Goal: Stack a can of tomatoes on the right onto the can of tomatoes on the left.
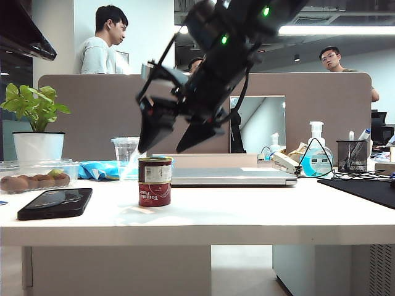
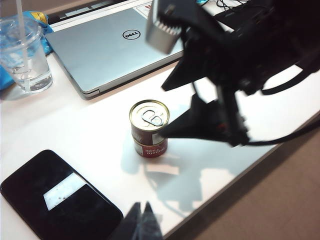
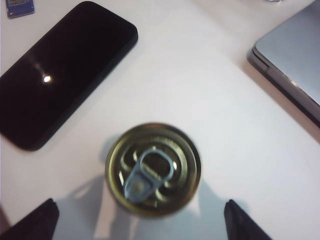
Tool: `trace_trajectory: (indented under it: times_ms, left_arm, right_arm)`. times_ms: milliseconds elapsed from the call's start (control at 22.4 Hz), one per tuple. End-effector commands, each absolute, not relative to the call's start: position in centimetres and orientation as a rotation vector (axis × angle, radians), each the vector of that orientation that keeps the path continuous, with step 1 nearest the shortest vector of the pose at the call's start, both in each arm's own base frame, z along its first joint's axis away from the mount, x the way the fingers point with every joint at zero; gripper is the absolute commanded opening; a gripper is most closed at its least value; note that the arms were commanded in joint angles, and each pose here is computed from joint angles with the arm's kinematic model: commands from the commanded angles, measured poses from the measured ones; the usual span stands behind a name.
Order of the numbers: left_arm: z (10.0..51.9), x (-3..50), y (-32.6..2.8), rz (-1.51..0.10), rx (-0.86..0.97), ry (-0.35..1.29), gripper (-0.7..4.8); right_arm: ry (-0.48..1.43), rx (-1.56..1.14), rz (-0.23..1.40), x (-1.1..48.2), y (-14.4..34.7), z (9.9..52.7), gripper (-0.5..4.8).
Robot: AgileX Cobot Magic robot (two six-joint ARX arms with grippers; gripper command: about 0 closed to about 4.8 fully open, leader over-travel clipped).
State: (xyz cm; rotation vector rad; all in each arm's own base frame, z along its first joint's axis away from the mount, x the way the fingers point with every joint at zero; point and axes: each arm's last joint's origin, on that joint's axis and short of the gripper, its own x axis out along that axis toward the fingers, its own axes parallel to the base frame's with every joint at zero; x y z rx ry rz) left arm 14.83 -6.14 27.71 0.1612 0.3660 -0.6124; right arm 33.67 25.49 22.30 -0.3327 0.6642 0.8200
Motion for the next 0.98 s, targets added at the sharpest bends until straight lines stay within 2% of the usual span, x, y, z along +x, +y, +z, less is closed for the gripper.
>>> trace_trajectory:
  times_ms: [45, 89, 178, 223, 312, 446, 758, 981]
  left_arm:
    - [28.2, 14.9, -6.1, -0.61, 0.163, 0.333, -0.06]
    - [28.3, 14.9, -6.1, -0.608, 0.157, 0.329, -0.06]
    - [28.4, 15.0, -6.2, -0.6, 0.128, 0.313, -0.06]
    - [28.7, 15.1, -6.2, -0.588, 0.108, 0.285, -0.06]
    - [29.1, 15.3, -6.0, -0.509, 0.121, 0.245, -0.05]
    - [29.2, 15.5, -5.8, -0.428, 0.131, 0.239, -0.05]
    - [29.1, 15.4, -5.8, -0.43, 0.131, 0.24, -0.05]
    - [29.1, 15.4, -5.8, -0.43, 0.131, 0.24, -0.05]
  right_arm:
    - [0.714, -0.35, 0.809, 32.5, 24.6, 23.9, 3.98]
    - [0.732, -0.375, 0.805, 32.2, 24.2, 24.2, 3.06]
    - [0.777, -0.438, 0.8, 31.5, 23.4, 24.7, 0.8]
    - [0.825, -0.495, 0.811, 30.7, 22.6, 25.2, -0.01]
    - [0.875, -0.51, 0.803, 29.8, 21.4, 26.1, -0.02]
    - [0.744, -0.441, 0.777, 28.0, 20.1, 28.7, -0.03]
    - [0.354, -0.184, 0.627, 24.8, 17.5, 32.3, -0.02]
    - [0.318, -0.131, 0.612, 23.6, 16.7, 32.4, -0.01]
